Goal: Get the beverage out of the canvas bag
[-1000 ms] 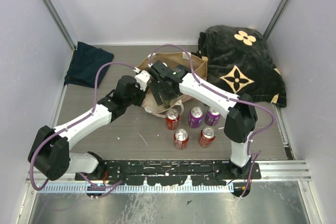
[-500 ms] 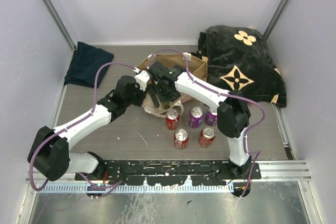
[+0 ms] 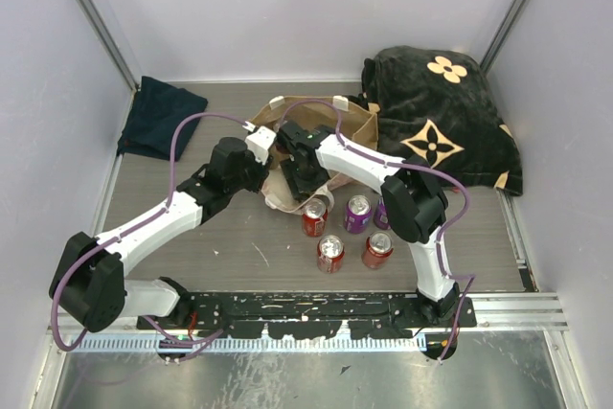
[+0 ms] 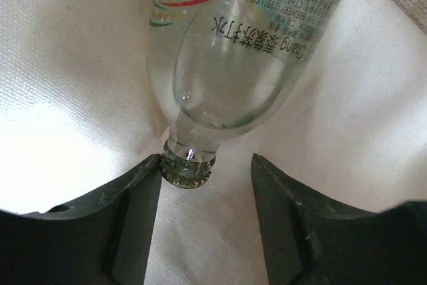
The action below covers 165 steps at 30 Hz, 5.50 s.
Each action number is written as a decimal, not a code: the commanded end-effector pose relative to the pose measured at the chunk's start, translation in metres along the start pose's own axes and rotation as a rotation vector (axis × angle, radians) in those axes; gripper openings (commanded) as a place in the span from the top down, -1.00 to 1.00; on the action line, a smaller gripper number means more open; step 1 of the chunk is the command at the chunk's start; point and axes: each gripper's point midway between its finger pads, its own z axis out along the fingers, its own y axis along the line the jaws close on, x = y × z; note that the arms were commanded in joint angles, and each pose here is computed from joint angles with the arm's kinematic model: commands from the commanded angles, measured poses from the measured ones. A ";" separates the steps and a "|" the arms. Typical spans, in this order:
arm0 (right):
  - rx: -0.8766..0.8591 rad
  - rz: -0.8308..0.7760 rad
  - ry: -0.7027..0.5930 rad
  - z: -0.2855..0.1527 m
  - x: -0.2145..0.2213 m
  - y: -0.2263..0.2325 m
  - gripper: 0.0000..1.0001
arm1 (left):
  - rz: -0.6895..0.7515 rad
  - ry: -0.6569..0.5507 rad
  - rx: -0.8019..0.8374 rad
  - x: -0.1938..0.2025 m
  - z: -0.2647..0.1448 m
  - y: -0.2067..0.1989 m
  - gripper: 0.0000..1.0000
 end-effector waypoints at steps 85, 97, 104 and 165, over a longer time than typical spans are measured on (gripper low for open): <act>0.488 0.399 -0.669 -0.071 -0.181 -0.162 -0.08 | 0.011 -0.022 0.005 -0.003 -0.001 -0.001 0.20; 0.465 0.397 -0.754 -0.103 -0.188 -0.166 0.99 | 0.015 -0.034 -0.006 -0.009 0.000 0.001 0.21; 0.340 0.248 -0.983 -0.207 -0.197 -0.126 0.99 | 0.020 -0.055 -0.006 -0.019 0.001 0.002 0.20; -0.369 -0.306 -0.747 -0.156 0.033 0.102 -0.10 | -0.062 -0.086 -0.137 -0.030 0.001 0.023 0.05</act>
